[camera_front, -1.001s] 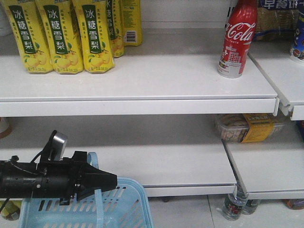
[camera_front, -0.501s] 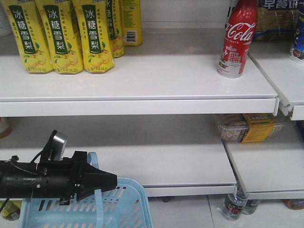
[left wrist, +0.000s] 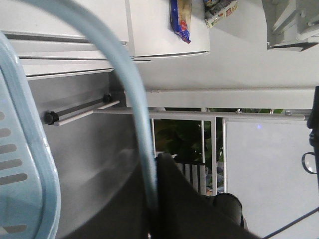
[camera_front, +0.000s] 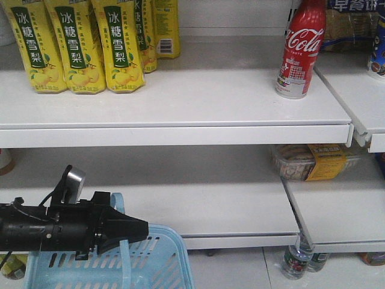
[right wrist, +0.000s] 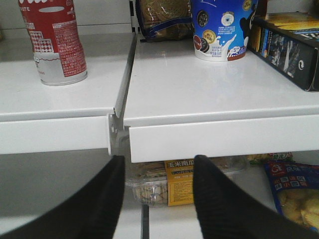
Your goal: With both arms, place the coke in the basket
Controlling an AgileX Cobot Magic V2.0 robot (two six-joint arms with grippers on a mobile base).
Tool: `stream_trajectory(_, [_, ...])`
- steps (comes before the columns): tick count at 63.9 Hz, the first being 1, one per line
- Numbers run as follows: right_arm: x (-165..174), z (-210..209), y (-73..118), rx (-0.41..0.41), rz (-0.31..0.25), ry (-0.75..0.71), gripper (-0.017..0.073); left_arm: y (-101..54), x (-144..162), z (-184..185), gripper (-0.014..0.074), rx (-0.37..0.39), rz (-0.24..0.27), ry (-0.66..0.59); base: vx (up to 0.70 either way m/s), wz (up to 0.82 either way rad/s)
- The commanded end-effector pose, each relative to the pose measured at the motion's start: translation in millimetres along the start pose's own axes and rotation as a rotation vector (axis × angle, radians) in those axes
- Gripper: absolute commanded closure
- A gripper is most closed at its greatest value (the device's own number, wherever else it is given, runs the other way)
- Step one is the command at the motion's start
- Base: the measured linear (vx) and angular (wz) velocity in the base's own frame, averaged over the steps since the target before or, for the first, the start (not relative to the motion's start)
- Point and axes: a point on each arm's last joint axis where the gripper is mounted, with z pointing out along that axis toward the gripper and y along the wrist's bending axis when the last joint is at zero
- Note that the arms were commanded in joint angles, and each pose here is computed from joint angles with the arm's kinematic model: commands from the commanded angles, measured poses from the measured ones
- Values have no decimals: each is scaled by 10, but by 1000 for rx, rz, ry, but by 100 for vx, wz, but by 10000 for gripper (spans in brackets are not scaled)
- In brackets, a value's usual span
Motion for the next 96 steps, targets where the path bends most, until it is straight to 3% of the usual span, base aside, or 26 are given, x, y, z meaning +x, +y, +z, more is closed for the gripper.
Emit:
stream_trajectory(1, [-189,-13,9,-5,-21,-115,110,-204,-30,-24,599,102,35,-22,0,0])
stream_trajectory(16, [-228,-19,12,-9,-21,-159,-50,-204,-30,-24,599,102,35,-22,0,0])
stream_trajectory(28, [-232,-20,13,-10,-6,-163,-39,-204,-30,-24,599,102,35,-22,0,0])
stream_trajectory(40, [-339,-43,18,-25,97,-226,1,-204,-30,-24,599,102,35,-22,0,0])
stream_trajectory(47, [-498,-81,36,-36,85,-264,22,-204,-30,-24,599,102,35,-22,0,0])
stream_trajectory(54, [-716,-104,140,-110,42,-311,27,-204,-30,-24,599,102,35,-22,0,0])
stream_trajectory(67, [-1019,87,485,-290,-100,-324,27,-204,-30,-24,599,102,35,-22,0,0])
stream_trajectory(83, [-1345,426,632,-308,-47,-328,27,-204,-30,-24,599,102,35,-22,0,0])
stream_trajectory(96, [-1492,667,719,-308,-56,-335,27,-204,-30,-24,599,102,35,-22,0,0])
